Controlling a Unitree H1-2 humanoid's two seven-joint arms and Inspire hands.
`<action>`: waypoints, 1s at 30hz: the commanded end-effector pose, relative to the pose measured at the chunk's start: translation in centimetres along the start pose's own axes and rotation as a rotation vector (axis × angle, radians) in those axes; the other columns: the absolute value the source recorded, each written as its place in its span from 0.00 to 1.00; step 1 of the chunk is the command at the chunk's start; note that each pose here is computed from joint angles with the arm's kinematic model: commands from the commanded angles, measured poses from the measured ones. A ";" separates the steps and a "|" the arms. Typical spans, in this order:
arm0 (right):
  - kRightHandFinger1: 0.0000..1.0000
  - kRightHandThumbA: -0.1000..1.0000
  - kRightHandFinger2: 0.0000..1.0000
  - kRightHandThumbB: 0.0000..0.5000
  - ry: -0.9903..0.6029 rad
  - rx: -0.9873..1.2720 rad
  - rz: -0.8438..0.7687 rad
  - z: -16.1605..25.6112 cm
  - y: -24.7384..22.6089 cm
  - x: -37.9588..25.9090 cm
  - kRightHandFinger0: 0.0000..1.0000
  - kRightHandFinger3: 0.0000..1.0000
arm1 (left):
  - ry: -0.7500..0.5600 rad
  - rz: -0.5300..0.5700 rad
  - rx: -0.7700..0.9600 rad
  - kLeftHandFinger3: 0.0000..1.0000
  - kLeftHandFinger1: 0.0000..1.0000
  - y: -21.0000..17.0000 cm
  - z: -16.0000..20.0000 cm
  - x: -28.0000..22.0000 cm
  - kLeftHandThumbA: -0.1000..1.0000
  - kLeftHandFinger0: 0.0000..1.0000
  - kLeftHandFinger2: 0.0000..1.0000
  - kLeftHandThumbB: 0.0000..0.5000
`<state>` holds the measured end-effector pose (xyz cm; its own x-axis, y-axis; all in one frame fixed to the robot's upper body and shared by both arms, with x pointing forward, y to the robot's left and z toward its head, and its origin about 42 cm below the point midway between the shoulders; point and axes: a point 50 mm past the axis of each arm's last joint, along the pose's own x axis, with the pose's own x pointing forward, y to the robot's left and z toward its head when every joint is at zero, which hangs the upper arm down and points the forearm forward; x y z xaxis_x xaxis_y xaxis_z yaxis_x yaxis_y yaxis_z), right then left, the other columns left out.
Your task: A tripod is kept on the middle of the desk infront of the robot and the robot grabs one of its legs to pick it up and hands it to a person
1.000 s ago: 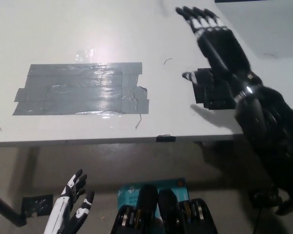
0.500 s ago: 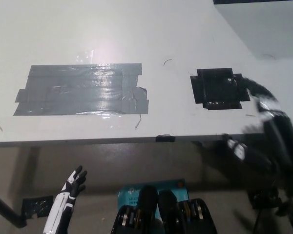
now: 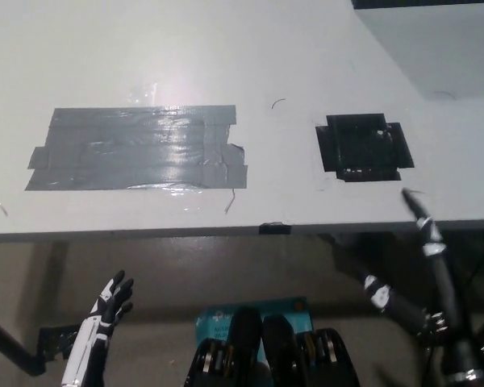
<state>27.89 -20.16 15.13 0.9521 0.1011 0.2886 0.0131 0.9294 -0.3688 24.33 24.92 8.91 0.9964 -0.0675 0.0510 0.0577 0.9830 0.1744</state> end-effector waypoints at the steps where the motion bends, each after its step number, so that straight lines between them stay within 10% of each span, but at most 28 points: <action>1: 1.00 0.81 1.00 0.27 0.033 0.177 -0.021 -1.9 1.4 -1.0 1.00 1.00 | -0.067 0.006 -0.018 1.00 1.00 0.3 0.7 -0.3 1.00 1.00 1.00 0.31; 7: 1.00 0.93 1.00 0.32 0.122 0.266 0.075 -3.2 3.0 -1.6 1.00 1.00 | -0.071 0.015 -0.027 1.00 1.00 0.2 0.5 -0.8 1.00 1.00 1.00 0.33; 30: 1.00 0.89 1.00 0.40 0.169 0.203 0.192 -4.1 1.3 -0.6 1.00 1.00 | -0.090 -0.006 -0.008 1.00 1.00 -0.5 1.3 1.2 1.00 1.00 1.00 0.23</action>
<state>27.74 -20.14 9.58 0.9770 0.2059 0.0557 -0.1910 0.9606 -0.2018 24.34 24.67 9.11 0.9943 -0.0653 0.0847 0.0508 0.9854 0.1627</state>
